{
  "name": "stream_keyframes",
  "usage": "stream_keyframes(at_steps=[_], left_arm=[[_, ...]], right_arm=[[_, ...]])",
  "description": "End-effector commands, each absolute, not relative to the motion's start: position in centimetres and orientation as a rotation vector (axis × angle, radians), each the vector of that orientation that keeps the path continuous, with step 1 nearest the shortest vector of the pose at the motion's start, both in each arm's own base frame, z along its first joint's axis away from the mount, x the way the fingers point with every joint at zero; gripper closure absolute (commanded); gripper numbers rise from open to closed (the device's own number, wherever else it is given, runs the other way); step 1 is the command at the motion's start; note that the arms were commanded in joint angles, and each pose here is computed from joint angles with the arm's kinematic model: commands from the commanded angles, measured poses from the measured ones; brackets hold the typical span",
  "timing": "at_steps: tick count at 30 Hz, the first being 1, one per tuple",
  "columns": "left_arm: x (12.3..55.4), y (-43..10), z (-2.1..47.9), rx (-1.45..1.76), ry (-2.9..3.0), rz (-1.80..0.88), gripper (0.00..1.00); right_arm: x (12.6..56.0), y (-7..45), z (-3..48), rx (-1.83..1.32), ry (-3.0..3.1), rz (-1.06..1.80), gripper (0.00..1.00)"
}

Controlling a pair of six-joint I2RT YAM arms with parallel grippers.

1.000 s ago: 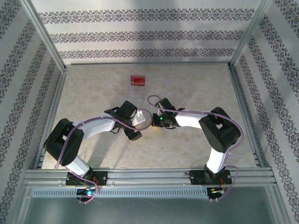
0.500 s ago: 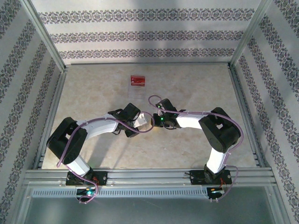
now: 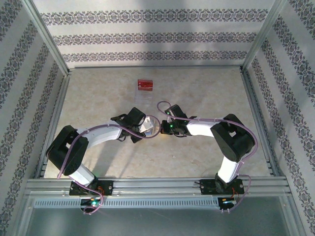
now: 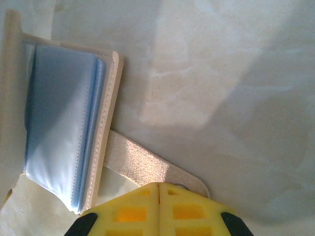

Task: Put the credit cards into the card holder
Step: Open the card holder at the center of the table.

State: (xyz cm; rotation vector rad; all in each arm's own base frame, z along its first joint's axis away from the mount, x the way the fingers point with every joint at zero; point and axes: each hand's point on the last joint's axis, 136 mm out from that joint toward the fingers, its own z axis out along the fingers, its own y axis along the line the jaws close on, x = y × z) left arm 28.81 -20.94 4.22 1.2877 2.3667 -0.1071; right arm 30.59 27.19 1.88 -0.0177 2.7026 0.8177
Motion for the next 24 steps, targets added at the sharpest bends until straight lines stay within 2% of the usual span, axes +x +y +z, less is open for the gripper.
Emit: stream_keyframes(at_steps=[1, 8, 14, 21, 24], left_arm=[[28.8, -21.0, 4.9, 1.231, 2.365, -0.173, 1.00], [28.4, -21.1, 5.1, 1.242, 2.355, -0.195, 1.00], [28.3, -21.1, 5.1, 1.245, 2.350, -0.203, 1.00], [28.2, -21.1, 5.3, 1.237, 2.353, -0.221, 1.00], [28.3, -21.0, 5.4, 1.225, 2.353, -0.227, 1.00]], right_arm=[[30.0, 26.8, 2.3, 0.011, 2.722, 0.819, 0.93], [31.1, 29.2, 5.9, -0.001, 2.647, 0.961, 0.83], [31.8, 30.7, 7.7, -0.005, 2.600, 1.061, 0.82], [32.3, 32.7, 6.6, 0.015, 2.614, 1.169, 0.95], [32.4, 33.6, 6.0, 0.012, 2.623, 1.197, 0.96]])
